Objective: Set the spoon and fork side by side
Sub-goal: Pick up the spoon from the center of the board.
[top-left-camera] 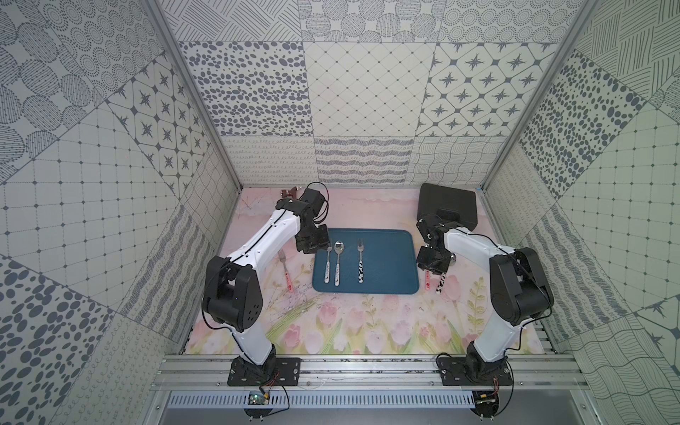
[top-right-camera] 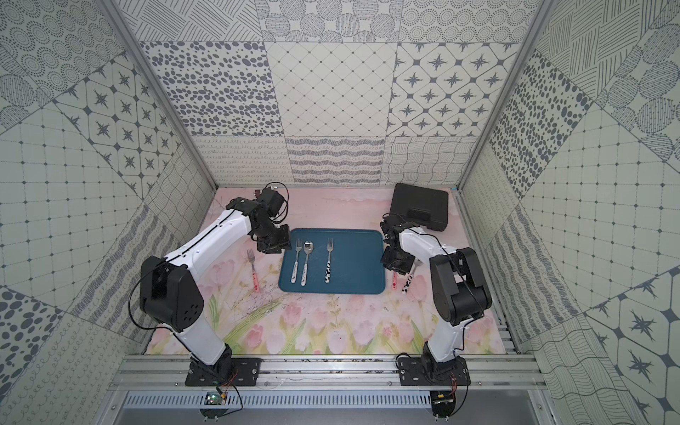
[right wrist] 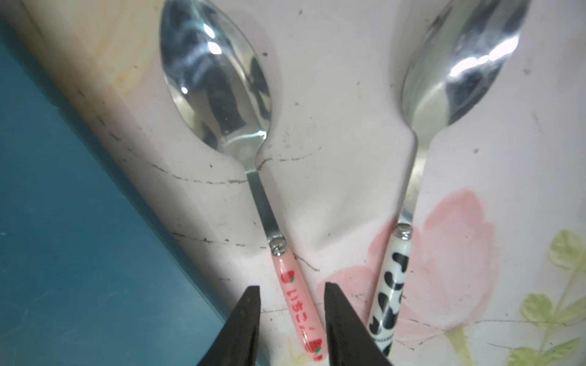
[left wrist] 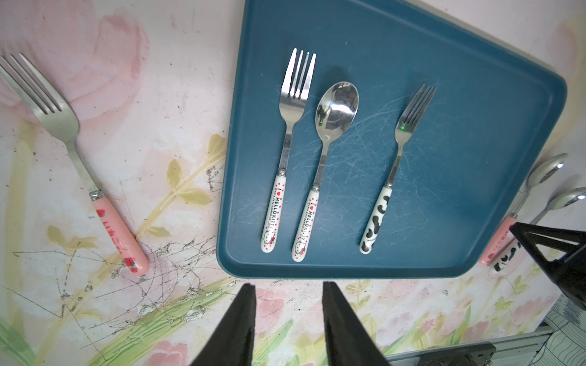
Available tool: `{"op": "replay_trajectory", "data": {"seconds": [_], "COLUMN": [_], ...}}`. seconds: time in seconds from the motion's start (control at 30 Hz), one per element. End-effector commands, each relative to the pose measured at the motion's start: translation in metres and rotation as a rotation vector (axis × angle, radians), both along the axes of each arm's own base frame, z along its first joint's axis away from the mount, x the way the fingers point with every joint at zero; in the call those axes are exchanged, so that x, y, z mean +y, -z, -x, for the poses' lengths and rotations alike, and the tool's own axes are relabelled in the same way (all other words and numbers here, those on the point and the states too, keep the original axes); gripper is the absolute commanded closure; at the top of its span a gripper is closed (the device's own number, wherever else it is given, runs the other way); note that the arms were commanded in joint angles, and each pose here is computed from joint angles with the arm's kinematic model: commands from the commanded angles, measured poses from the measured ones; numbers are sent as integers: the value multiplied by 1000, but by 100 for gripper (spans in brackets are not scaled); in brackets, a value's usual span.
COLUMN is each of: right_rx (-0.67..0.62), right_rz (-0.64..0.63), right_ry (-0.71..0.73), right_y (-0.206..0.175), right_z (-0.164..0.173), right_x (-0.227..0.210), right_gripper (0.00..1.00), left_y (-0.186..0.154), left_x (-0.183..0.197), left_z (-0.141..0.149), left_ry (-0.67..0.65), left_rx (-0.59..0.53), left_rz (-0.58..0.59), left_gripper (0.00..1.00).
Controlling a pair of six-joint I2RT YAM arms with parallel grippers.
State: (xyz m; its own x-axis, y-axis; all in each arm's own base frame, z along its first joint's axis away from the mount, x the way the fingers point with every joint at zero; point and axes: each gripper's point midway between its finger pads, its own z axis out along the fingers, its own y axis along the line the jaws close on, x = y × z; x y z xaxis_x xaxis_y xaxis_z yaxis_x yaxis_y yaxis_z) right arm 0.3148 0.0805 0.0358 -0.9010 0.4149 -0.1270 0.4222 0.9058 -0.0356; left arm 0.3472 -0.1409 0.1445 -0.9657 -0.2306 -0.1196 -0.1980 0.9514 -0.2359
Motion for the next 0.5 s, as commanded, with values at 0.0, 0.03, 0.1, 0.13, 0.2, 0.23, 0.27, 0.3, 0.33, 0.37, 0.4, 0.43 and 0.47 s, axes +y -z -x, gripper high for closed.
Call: {"op": "replay_trajectory", "data": {"seconds": [0.0, 0.03, 0.1, 0.13, 0.2, 0.23, 0.27, 0.3, 0.33, 0.37, 0.4, 0.43, 0.47], "right_rx": [23, 31, 45, 48, 55, 60, 62, 66, 71, 76, 81, 84, 83], "right_rz": [-45, -56, -56, -54, -47, -48, -46, -42, -37, -35, -35, -33, -27], "right_ry": [-39, -42, -44, -43, -33, -28, -24, -21, -21, -21, -21, -20, -23], "right_y": [14, 16, 21, 22, 24, 24, 24, 25, 26, 27, 28, 29, 28], "right_z": [-2, -2, 1, 2, 6, 9, 13, 16, 19, 22, 24, 26, 27], "right_x": [10, 11, 11, 10, 7, 6, 5, 3, 1, 1, 0, -1, -2], "right_gripper": [64, 64, 67, 69, 73, 74, 76, 79, 80, 82, 83, 84, 86], "left_y": [0, 0, 1, 1, 1, 1, 0, -1, -1, -1, -1, -1, -1], "left_x": [3, 3, 3, 4, 4, 4, 4, 5, 5, 5, 5, 4, 4], "left_z": [-2, -2, -3, -3, -3, -2, -3, -3, -4, -4, -4, -5, -5], "left_ry": [-15, -14, -18, -19, -22, -21, -23, -24, -27, -27, -28, -29, -28], "left_rx": [16, 18, 20, 21, 22, 23, 21, 18, 18, 16, 16, 18, 20], "left_rz": [-13, -15, -18, -19, -21, -22, -24, -28, -31, -30, -30, -30, -32], "left_gripper": [60, 60, 60, 60, 60, 60, 60, 60, 60, 61, 61, 61, 61]}}
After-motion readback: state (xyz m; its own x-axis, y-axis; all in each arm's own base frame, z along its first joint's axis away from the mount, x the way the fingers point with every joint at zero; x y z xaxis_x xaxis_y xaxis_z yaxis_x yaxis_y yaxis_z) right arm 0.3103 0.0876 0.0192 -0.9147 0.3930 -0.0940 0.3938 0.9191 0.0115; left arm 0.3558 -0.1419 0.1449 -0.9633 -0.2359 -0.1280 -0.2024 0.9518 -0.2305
